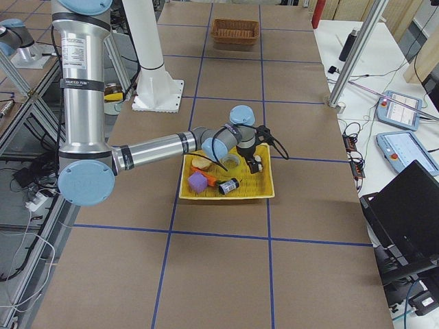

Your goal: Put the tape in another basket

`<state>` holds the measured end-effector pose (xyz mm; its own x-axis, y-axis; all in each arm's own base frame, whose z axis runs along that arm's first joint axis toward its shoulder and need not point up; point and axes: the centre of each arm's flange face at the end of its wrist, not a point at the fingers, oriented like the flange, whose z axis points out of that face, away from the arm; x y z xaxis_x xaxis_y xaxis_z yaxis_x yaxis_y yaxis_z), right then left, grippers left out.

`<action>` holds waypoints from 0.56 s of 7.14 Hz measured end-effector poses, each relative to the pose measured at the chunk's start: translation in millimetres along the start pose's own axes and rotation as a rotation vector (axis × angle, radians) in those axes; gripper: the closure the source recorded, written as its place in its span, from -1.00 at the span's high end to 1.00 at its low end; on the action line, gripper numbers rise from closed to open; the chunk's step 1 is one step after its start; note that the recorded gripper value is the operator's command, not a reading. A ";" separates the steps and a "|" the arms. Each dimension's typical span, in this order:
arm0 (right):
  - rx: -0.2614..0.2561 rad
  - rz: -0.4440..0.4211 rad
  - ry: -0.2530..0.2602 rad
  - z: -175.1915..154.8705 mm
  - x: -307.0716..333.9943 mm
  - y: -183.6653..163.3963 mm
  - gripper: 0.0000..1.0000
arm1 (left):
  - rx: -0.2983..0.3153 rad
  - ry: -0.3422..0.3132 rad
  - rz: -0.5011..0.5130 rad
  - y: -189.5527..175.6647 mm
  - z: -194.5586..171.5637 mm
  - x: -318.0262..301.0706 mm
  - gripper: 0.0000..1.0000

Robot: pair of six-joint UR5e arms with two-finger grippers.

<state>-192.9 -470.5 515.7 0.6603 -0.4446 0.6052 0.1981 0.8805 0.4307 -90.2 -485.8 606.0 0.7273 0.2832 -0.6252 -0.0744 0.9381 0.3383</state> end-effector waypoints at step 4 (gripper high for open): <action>-0.061 -0.065 0.022 37.9 -28.0 17.7 0.52 | 0.000 0.001 0.000 0.7 0.3 0.0 0.98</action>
<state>-235.3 -448.7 531.8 0.6603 -0.4981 0.5620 0.2846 0.8586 0.4265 -90.1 -485.3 606.5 0.7265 0.2831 -0.6261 -0.0743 0.9382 0.3380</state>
